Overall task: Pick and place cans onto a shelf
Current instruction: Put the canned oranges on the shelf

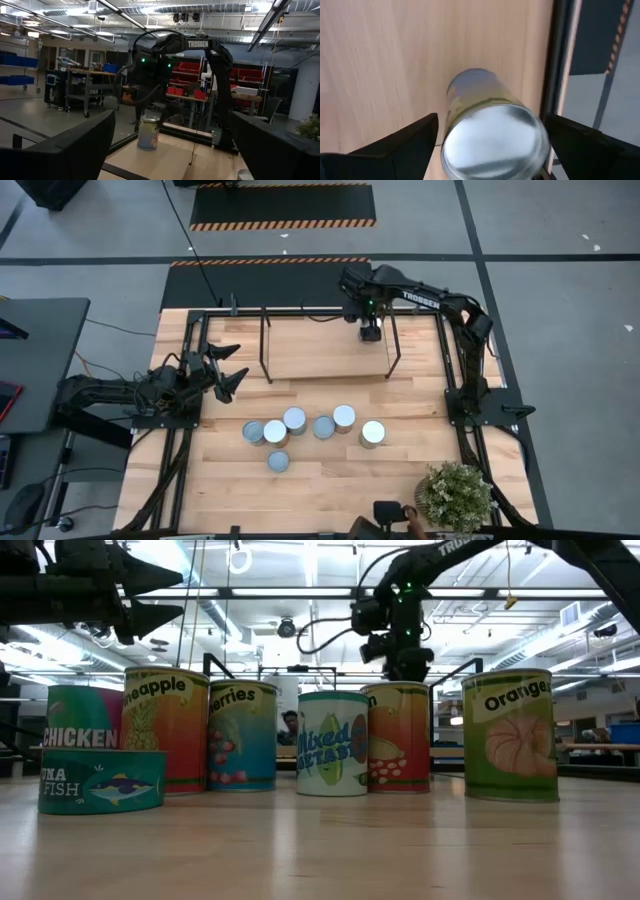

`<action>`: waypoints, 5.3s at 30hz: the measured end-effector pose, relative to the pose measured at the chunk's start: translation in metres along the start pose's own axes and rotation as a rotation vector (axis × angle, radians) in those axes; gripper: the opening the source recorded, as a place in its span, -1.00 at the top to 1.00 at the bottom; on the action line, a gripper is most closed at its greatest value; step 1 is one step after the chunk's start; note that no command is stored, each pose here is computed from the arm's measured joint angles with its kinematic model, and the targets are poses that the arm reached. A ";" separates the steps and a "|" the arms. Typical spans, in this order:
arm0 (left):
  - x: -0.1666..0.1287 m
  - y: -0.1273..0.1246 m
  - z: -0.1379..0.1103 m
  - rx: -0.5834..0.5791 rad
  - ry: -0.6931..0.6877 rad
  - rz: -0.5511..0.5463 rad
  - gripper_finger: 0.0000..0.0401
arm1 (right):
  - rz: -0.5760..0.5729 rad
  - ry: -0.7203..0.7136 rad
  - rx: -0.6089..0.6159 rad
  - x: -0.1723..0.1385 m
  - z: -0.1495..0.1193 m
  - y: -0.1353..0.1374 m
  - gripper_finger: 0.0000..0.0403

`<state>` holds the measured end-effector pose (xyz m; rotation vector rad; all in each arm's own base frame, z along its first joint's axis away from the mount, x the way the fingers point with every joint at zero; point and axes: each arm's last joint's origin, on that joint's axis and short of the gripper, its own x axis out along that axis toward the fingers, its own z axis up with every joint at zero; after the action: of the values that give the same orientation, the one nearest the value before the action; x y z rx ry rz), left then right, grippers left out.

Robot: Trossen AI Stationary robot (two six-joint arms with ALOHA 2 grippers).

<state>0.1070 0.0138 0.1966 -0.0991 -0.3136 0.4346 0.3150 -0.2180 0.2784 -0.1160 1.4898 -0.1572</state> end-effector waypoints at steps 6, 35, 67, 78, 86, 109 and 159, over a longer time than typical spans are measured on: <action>0.000 0.000 0.000 0.025 0.000 0.006 -0.96 | -0.020 -0.060 0.002 -0.023 0.013 0.009 -0.86; 0.000 0.001 0.002 0.085 -0.016 0.025 -0.96 | 0.120 -0.047 -0.069 -0.051 0.056 0.221 -0.85; 0.001 -0.002 0.000 0.038 0.029 -0.040 -0.96 | 0.085 0.178 0.124 0.002 -0.040 0.336 -0.85; 0.001 -0.002 0.000 0.020 0.032 -0.039 -0.96 | 0.133 0.033 0.158 0.031 -0.035 0.330 -0.85; 0.001 -0.002 -0.001 0.009 0.036 -0.039 -0.96 | 0.154 -0.037 0.112 0.032 -0.026 0.326 -0.85; 0.001 -0.001 -0.003 -0.033 0.063 -0.036 -0.96 | 0.200 -0.032 0.097 0.027 -0.023 0.298 -0.59; 0.000 -0.001 -0.006 -0.067 0.096 -0.031 -0.96 | 0.053 -0.091 0.029 0.010 -0.041 0.100 -0.63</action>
<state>0.1100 0.0127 0.1909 -0.1800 -0.2346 0.3872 0.2785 -0.1204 0.2478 -0.0594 1.3975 -0.1294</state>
